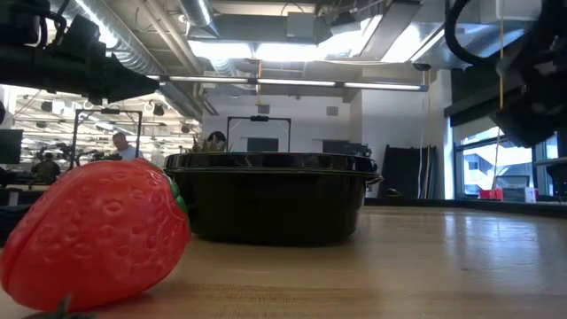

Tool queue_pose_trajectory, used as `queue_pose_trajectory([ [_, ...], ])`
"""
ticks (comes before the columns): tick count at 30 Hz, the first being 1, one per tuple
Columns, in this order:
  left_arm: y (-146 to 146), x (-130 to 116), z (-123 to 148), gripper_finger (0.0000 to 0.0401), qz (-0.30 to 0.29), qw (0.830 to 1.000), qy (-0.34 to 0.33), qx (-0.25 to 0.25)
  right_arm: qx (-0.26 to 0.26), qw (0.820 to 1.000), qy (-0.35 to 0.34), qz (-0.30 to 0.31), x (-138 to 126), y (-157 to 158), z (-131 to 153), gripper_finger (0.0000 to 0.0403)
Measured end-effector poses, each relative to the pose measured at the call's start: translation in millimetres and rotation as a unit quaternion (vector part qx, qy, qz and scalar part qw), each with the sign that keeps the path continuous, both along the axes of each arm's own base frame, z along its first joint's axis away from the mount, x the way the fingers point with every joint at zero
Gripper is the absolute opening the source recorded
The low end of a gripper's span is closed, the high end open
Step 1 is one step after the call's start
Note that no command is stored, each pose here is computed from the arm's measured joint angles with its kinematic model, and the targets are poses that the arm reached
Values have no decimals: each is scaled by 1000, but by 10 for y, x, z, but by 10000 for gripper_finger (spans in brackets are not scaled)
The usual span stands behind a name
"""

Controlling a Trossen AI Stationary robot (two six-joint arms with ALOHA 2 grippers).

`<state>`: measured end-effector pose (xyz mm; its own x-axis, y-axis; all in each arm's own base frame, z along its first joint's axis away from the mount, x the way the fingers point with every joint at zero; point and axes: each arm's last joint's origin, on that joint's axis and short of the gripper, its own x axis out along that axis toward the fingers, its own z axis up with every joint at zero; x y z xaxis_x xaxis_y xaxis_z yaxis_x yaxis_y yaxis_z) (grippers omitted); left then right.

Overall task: Pick and placing Produce into tupperware
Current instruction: Put the black cherry into the black bin

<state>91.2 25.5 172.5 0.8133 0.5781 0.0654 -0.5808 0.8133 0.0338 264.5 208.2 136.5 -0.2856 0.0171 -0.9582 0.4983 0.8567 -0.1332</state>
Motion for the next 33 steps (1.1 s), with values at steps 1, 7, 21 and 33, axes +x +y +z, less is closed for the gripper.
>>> queue_pose_trajectory([
  [1,0,0,0,171,0,1000,-3,-5,-4,1000,9,-1,-16,-11,1,275],
  [7,0,0,1,171,-1,1000,-5,-7,-18,999,31,34,-63,-48,14,274],
  [21,0,0,0,171,-1,1000,-4,-6,-1,976,14,217,-63,-49,11,274],
  [33,0,0,1,171,-1,1000,-5,-7,18,952,-42,302,27,-5,-4,274],
])
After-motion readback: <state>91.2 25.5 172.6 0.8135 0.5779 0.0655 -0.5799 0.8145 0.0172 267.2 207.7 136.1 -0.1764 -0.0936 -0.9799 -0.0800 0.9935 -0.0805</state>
